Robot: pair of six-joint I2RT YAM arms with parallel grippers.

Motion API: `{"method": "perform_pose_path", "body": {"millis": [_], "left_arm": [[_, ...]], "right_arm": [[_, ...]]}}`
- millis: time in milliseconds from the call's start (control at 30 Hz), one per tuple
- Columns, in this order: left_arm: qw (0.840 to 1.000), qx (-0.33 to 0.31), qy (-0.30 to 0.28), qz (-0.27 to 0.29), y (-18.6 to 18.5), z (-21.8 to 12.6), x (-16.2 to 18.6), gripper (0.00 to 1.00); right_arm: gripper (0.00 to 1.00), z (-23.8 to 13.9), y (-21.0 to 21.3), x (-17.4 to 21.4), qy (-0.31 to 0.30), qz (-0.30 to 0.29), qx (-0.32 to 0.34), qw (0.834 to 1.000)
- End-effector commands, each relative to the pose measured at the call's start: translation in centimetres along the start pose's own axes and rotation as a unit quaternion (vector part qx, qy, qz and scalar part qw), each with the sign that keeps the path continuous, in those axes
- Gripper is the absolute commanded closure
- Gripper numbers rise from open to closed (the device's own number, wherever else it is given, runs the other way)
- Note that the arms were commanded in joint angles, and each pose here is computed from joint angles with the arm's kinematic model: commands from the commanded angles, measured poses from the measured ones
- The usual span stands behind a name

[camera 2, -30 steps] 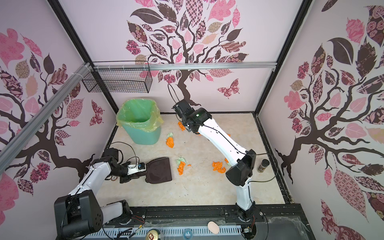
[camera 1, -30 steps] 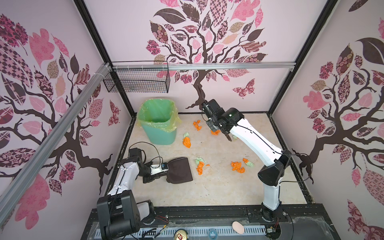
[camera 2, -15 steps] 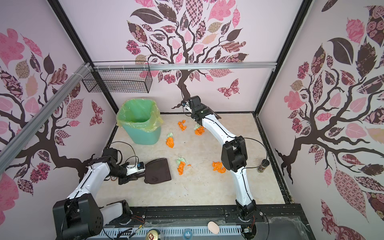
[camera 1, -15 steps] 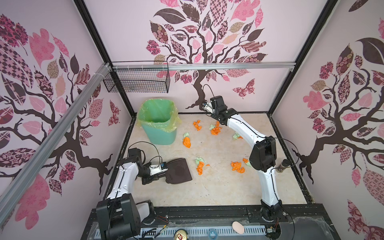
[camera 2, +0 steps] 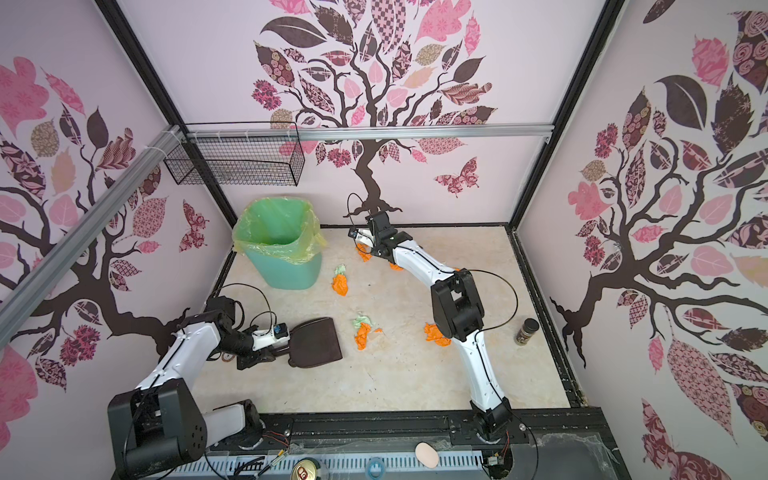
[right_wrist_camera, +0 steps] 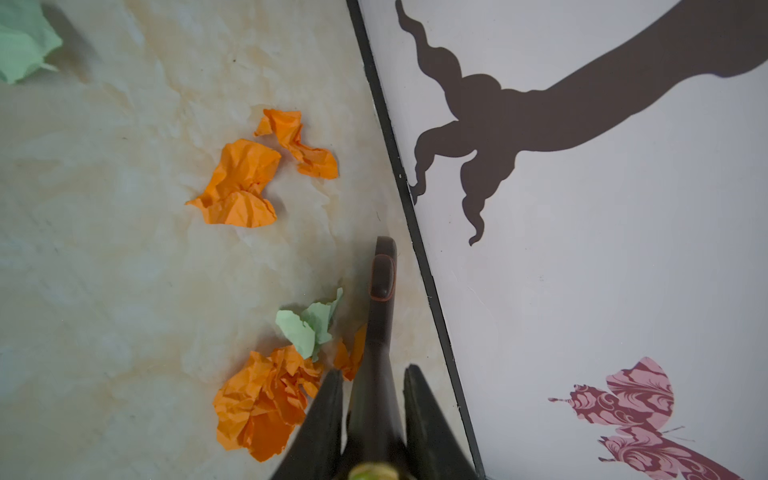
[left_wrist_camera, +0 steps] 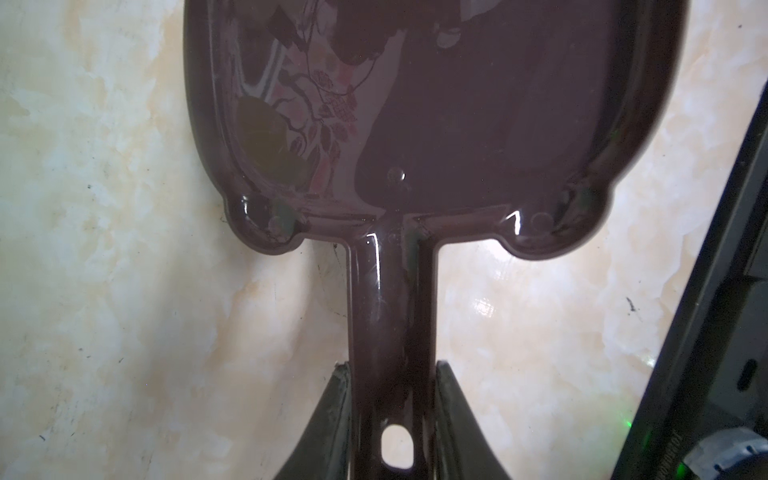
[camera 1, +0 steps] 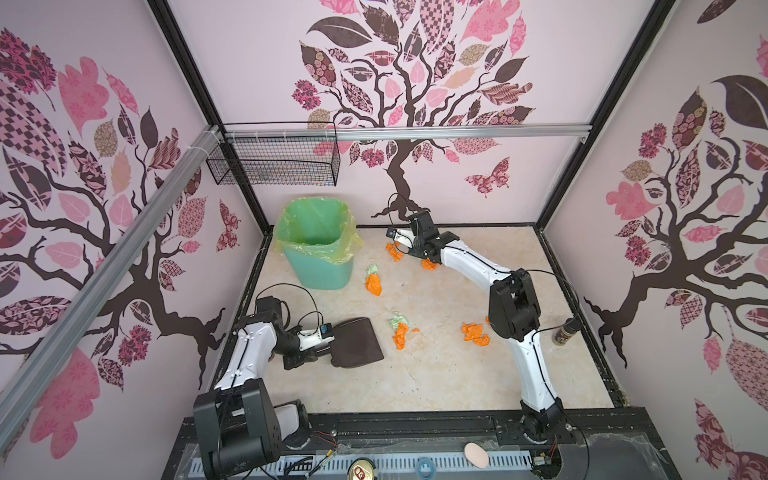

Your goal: Sweep away the paper scraps from the table

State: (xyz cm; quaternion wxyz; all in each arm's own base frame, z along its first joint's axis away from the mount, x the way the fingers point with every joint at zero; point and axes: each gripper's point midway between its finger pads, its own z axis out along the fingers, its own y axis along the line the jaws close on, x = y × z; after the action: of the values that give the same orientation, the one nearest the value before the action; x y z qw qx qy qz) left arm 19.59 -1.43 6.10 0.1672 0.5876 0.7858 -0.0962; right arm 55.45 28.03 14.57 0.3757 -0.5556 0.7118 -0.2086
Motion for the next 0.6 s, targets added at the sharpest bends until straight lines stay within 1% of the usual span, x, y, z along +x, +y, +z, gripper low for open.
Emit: {"method": "perform_pose_path", "body": {"millis": [0,67,167,367,433,533,567], "left_arm": [[1.000,-0.009,-0.016,-0.003,0.9,-0.5,-0.6,0.85],[1.000,-0.008,-0.017,-0.004,1.0,-0.5,-0.6,0.85],[1.000,-0.009,-0.019,-0.003,1.1,-0.7,-0.6,0.85],[1.000,-0.010,-0.020,-0.001,1.0,-0.6,-0.5,0.85],[1.000,-0.008,-0.020,-0.001,1.0,-0.6,-0.4,0.85],[1.000,-0.005,-0.021,-0.004,1.1,-0.4,-0.4,0.85],[1.000,-0.003,-0.021,-0.005,1.1,-0.4,-0.4,0.85]], "right_arm": [[1.00,-3.7,3.1,-1.0,-0.016,-0.012,-0.057,0.998],[1.00,-5.7,5.5,-1.4,-0.019,-0.027,-0.077,0.996],[1.00,-8.7,8.3,-1.7,-0.020,-0.046,-0.087,0.995],[1.00,-15.0,11.4,-2.1,-0.023,-0.075,-0.071,0.994],[1.00,-17.3,11.4,-2.9,-0.036,-0.079,-0.057,0.995],[1.00,-19.8,8.8,-4.7,-0.074,-0.065,-0.020,0.995],[1.00,-20.1,7.4,-5.4,-0.089,-0.064,0.004,0.994]]}}
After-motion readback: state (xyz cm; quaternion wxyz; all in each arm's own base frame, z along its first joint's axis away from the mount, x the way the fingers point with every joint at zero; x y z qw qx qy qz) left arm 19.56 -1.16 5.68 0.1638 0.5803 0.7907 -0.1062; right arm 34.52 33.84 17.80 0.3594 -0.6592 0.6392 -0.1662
